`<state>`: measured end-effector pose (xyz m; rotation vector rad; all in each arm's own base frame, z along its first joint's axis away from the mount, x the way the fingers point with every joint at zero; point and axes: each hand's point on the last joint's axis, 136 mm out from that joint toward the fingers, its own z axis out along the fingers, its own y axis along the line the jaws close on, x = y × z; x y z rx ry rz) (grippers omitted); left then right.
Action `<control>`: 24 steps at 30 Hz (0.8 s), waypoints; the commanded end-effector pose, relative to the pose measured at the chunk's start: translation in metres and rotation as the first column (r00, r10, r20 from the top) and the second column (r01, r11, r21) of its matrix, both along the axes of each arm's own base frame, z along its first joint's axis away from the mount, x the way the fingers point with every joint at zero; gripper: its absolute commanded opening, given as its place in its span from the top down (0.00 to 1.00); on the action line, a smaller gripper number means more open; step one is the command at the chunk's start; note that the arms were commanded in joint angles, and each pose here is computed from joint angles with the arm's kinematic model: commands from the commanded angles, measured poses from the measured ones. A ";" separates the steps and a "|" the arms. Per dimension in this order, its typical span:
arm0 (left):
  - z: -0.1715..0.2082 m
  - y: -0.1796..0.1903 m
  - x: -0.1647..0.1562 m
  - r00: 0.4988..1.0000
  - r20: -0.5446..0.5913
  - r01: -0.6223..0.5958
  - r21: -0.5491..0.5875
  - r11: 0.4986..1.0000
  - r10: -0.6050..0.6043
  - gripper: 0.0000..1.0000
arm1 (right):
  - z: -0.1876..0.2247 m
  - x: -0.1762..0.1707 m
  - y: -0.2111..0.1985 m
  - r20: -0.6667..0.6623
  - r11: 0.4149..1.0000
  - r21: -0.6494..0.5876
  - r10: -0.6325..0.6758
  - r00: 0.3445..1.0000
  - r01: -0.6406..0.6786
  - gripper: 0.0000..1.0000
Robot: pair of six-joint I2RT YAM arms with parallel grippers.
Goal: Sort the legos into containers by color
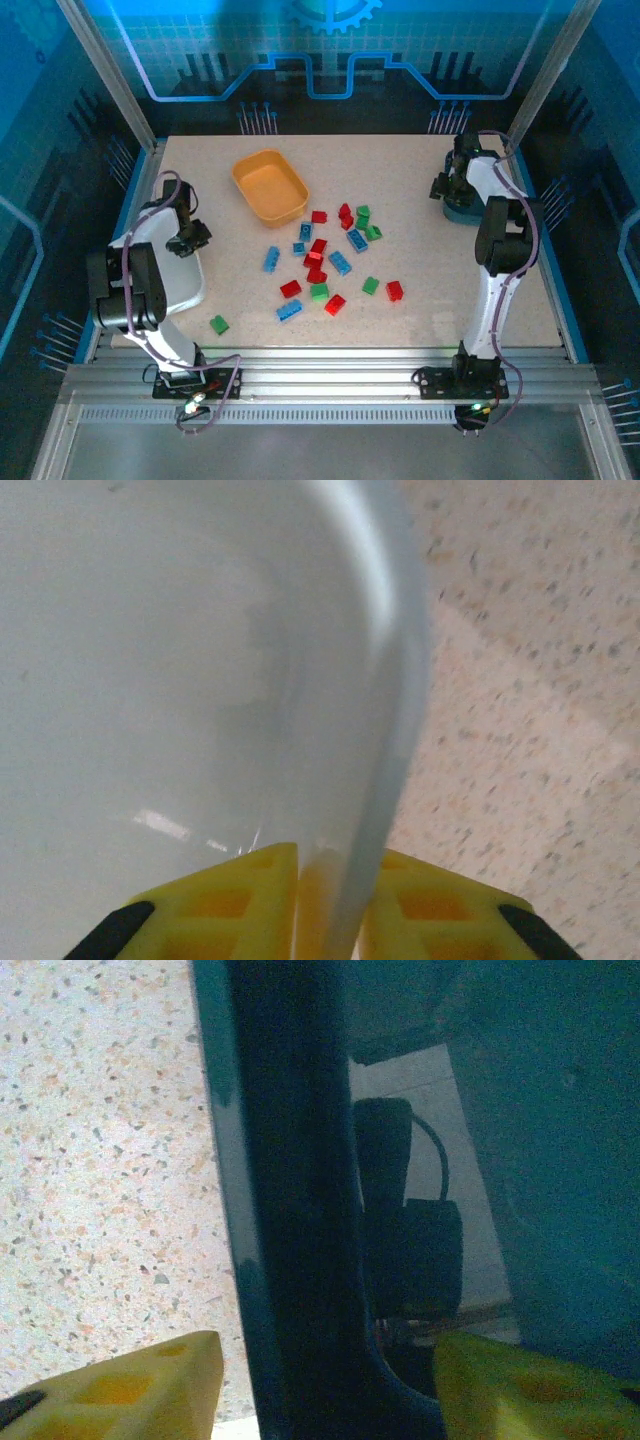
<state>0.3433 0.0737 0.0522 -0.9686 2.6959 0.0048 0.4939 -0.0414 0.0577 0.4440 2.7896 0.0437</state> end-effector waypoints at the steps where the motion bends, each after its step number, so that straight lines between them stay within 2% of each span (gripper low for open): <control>1: 0.008 -0.002 0.025 0.999 0.042 0.030 -0.037 0.999 -0.028 0.84 | 0.002 0.008 0.003 0.005 0.999 0.015 0.028 1.000 -0.028 0.52; 6: 0.006 -0.009 0.063 0.996 0.042 0.082 -0.056 0.995 -0.080 0.95 | 0.001 0.020 0.015 0.004 0.997 -0.007 0.078 0.997 -0.078 0.80; 9: 0.004 -0.021 0.087 0.990 0.034 0.138 -0.052 0.989 -0.136 0.98 | 0.002 0.027 0.025 0.013 0.993 -0.026 0.119 0.993 -0.118 0.91; 15: 0.003 -0.053 0.131 0.983 0.068 0.178 -0.124 0.976 -0.171 1.00 | 0.012 0.050 0.069 0.079 0.977 -0.030 0.213 0.974 -0.212 0.98; 24: -0.001 -0.102 0.166 0.970 0.125 0.231 -0.188 0.955 -0.210 1.00 | 0.010 0.074 0.186 0.132 0.918 -0.003 0.394 0.910 -0.397 0.99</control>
